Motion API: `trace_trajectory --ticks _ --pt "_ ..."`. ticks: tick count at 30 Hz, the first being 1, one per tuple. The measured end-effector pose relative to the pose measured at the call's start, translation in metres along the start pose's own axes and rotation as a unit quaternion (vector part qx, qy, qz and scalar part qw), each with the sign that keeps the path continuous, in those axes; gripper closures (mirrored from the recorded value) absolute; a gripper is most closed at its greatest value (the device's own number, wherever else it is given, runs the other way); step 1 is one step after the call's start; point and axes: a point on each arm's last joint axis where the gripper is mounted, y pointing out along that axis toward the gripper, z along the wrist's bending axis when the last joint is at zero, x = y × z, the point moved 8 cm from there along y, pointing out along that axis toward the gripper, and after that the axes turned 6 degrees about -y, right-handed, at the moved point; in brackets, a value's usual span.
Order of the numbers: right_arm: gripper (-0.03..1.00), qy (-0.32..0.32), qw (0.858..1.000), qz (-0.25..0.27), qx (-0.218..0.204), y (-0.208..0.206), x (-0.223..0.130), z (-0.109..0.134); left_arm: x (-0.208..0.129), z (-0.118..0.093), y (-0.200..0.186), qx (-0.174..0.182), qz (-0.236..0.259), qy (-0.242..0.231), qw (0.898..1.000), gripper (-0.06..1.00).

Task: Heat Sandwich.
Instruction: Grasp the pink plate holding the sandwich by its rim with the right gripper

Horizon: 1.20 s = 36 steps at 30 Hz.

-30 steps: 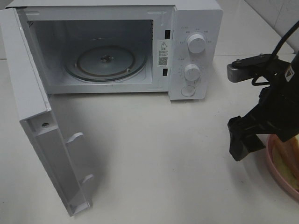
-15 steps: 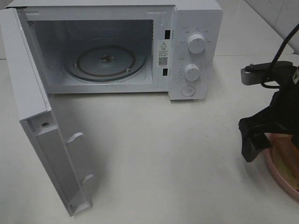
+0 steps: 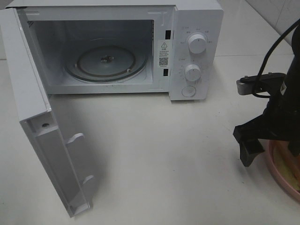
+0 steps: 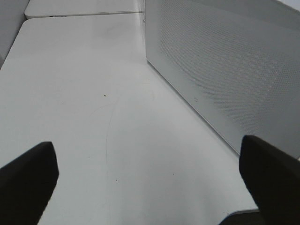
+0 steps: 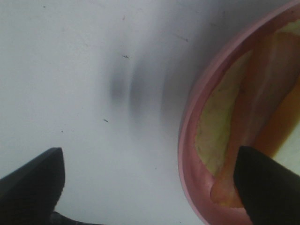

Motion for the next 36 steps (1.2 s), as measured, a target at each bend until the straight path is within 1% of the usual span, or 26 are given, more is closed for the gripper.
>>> trace_trajectory --ticks 3,7,21,32,36 --pt "0.03 0.000 1.000 0.000 0.001 0.001 0.001 0.000 0.000 0.000 0.000 0.000 0.000 0.000 1.000 -0.03" --pt "0.04 0.000 1.000 0.016 0.001 0.013 0.002 0.001 0.000 0.000 0.000 0.000 0.000 0.000 1.000 -0.03" --pt "0.06 -0.007 1.000 0.026 -0.003 0.037 0.009 0.002 0.000 0.000 0.000 0.000 0.000 0.000 1.000 -0.03" --pt "0.06 -0.012 0.999 0.035 -0.002 0.062 -0.004 0.003 0.000 0.000 0.000 0.000 0.000 0.000 1.000 -0.03" --pt "0.09 -0.018 0.999 0.035 -0.007 0.063 -0.004 0.001 0.000 0.000 0.000 0.000 0.000 0.000 1.000 -0.03"
